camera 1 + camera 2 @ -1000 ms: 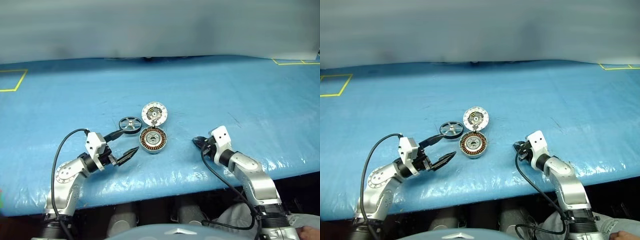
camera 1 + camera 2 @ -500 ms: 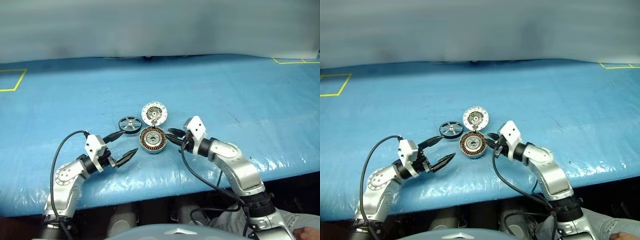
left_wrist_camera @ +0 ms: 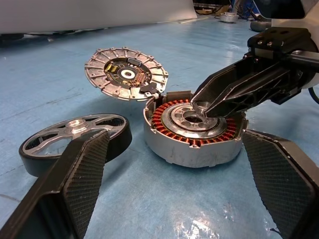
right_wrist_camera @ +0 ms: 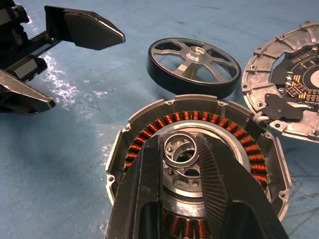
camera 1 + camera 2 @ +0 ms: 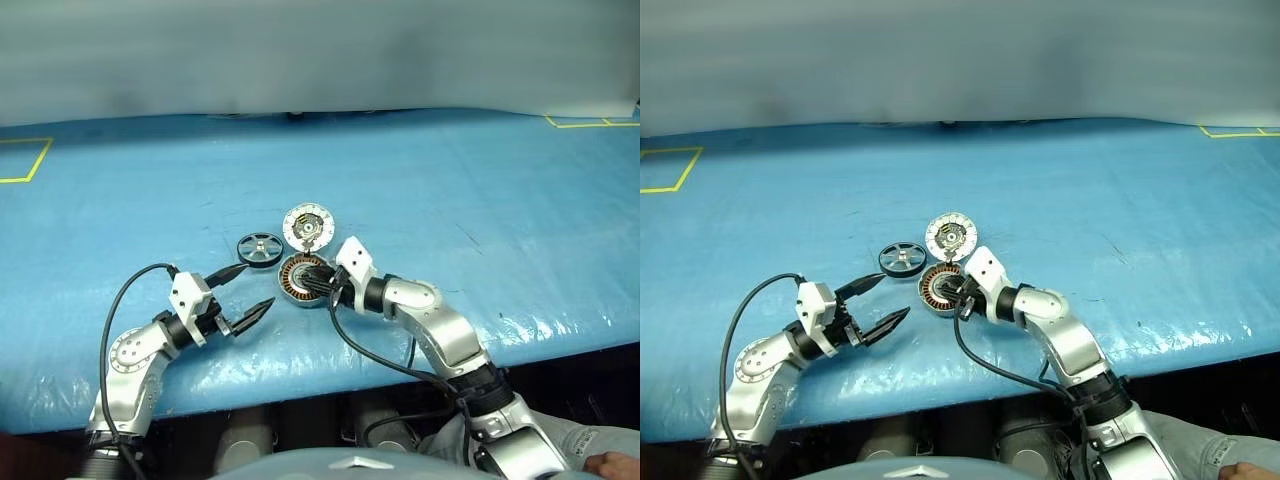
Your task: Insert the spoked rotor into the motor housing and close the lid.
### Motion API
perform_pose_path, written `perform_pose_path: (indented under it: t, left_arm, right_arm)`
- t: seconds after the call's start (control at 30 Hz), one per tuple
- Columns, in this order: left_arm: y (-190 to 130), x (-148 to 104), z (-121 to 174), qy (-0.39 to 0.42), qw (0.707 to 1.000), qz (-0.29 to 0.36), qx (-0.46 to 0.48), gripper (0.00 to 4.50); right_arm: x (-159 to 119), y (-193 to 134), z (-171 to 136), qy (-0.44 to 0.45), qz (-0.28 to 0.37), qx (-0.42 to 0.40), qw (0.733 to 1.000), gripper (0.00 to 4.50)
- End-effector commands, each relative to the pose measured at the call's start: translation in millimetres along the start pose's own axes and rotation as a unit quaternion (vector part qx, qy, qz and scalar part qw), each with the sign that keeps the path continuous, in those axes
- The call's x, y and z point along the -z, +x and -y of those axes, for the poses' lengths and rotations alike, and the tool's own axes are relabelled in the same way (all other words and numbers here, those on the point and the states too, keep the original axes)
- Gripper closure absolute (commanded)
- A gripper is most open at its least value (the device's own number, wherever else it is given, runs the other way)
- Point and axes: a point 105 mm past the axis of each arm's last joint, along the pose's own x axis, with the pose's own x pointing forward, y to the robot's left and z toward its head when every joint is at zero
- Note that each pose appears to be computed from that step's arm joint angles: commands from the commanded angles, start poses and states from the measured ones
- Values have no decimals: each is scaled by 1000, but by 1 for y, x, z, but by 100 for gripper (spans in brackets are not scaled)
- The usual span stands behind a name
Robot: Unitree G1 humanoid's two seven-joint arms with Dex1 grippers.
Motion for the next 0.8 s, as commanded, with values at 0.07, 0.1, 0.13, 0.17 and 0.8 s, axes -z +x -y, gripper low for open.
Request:
perform_pose_path:
  t: [0.07, 0.1, 0.13, 0.17, 0.8]
  left_arm:
    - [1, -6, -1, 13, 1000, 12, 0, 0]
    - [1, -5, -2, 13, 1000, 12, 0, 0]
    - [1, -5, -2, 13, 1000, 11, -1, 0]
    - [1, -5, -2, 13, 1000, 11, -1, 0]
    - [0, -1, -3, 12, 1000, 7, -5, 0]
  right_arm:
    - [-12, 1, 2, -20, 17, 0, 1000, 385]
    - [-11, 2, 1, -20, 16, -3, 1000, 385]
    - [-11, 2, 0, -20, 15, -5, 1000, 385]
    - [-10, 2, 0, -20, 14, -6, 1000, 385]
    - [-11, 2, -3, -27, 17, -10, 999, 294]
